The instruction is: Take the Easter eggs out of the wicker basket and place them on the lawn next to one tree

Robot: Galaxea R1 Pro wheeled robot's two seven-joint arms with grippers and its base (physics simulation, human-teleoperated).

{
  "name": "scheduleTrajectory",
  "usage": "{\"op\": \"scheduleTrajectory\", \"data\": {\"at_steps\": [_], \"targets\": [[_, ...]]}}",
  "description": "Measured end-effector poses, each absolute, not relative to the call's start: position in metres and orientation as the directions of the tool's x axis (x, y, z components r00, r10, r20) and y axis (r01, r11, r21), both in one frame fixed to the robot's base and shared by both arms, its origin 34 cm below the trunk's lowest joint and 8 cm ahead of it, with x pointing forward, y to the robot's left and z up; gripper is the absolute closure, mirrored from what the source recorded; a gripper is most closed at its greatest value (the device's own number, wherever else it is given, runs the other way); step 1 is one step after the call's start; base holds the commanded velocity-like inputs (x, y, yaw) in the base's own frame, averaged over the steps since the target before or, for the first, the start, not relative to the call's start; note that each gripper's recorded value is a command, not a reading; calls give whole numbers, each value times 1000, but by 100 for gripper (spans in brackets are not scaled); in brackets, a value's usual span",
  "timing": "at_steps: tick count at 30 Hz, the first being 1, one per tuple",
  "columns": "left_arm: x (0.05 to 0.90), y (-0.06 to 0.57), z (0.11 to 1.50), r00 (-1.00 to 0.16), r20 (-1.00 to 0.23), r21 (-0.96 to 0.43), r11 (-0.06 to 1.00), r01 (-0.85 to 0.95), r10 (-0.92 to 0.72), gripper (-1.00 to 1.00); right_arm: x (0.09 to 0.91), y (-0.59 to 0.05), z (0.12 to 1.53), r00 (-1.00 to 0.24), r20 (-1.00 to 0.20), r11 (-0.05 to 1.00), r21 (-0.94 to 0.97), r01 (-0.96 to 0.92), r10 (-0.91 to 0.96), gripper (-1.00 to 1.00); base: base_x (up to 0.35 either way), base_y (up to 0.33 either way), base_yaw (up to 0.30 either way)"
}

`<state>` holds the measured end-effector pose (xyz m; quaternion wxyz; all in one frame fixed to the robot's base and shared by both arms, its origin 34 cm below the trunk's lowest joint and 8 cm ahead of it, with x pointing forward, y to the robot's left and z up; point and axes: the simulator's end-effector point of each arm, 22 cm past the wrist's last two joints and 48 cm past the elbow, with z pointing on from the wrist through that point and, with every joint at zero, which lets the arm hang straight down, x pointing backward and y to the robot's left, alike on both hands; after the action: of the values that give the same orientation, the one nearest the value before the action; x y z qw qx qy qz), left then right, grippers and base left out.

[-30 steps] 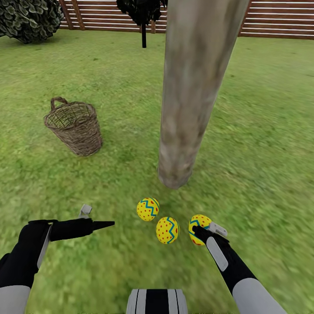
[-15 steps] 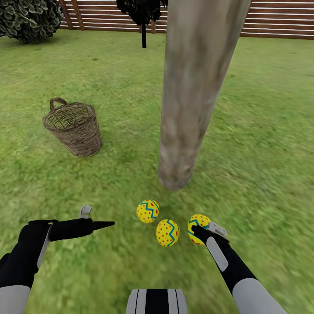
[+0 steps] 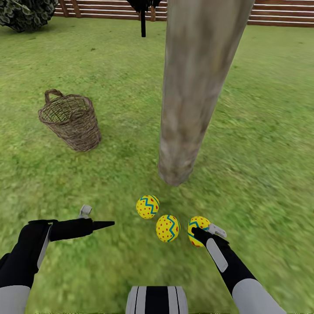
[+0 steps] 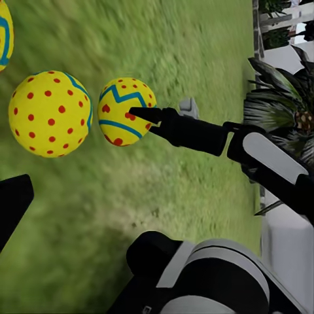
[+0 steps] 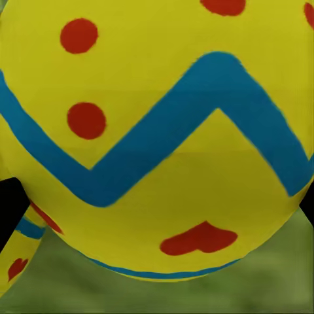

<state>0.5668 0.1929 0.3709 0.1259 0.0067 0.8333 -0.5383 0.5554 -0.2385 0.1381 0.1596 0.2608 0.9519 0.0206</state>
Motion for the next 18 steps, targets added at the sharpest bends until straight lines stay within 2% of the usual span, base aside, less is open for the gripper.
{"op": "scheduleTrajectory", "data": {"at_steps": [7, 12, 18], "targets": [[566, 193, 369, -969, -213, -896, 421, 143, -125, -100, 553, -239, 136, -815, -289, 864, 118, 490, 502, 100, 0, 0, 0], [566, 194, 369, -969, -211, -896, 421, 140, -127, -100, 553, -239, 136, -815, -290, 864, 119, 490, 502, 100, 143, 28, 0], [566, 194, 369, -969, -211, -896, 421, 140, -127, -100, 553, -239, 136, -815, -289, 864, 119, 490, 502, 100, 15, 3, 0]]}}
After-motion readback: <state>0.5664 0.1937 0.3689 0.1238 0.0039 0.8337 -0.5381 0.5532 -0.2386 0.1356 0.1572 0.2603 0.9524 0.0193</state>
